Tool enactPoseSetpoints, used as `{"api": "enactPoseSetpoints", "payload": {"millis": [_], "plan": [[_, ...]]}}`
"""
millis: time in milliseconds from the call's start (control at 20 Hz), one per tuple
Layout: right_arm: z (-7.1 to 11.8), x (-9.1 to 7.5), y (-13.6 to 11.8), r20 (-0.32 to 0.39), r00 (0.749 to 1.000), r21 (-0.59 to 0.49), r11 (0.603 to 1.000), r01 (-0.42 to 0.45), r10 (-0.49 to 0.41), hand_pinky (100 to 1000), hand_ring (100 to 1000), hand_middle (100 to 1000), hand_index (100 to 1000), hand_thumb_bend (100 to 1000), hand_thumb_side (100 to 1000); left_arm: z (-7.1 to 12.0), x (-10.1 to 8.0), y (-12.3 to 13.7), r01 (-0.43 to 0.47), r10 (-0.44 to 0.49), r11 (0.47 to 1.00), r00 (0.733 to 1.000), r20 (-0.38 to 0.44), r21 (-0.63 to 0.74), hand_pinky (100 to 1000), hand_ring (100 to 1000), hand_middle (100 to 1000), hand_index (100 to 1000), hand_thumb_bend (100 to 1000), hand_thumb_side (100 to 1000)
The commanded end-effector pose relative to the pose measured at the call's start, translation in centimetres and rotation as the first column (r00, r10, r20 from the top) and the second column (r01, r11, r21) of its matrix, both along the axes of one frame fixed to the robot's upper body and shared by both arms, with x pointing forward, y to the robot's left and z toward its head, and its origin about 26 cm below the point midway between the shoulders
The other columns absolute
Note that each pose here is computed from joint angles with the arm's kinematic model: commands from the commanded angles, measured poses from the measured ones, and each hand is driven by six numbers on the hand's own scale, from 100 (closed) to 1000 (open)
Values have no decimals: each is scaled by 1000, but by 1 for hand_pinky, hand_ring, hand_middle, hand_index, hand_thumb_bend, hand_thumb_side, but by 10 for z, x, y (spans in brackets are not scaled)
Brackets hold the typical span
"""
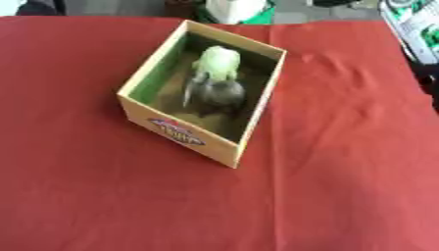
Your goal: Pick up objects on the table and place them in the box.
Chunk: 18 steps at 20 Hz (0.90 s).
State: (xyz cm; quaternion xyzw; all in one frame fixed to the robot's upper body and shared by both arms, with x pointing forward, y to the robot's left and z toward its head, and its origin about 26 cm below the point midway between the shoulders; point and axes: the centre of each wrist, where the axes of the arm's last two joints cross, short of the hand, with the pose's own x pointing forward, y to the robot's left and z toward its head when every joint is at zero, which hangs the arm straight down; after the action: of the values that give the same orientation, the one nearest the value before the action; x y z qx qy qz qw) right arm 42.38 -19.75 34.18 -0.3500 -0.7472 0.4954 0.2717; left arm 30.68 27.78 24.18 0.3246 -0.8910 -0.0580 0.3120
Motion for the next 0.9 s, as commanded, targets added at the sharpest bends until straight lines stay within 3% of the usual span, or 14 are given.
{"api": "enactPoseSetpoints", "payload": {"millis": [50,600,900], "plan": [[10,-10,21,14,997,-25,997,-69,69,736,1000,412,465,100,100,11,-3,0,13,-13,1000,999,46,9,755,751,763,830,313,1000],[-28,-3,56,-119,982,-136,977,-166,150,734,1000,451,513,100,100,15,-2,-2,33,-33,999,996,82,2,755,751,764,830,318,989],[-47,1,61,-195,964,-223,949,-225,183,751,1000,568,658,100,100,15,-2,-3,33,-33,999,996,83,-2,757,750,763,829,314,991]]}}
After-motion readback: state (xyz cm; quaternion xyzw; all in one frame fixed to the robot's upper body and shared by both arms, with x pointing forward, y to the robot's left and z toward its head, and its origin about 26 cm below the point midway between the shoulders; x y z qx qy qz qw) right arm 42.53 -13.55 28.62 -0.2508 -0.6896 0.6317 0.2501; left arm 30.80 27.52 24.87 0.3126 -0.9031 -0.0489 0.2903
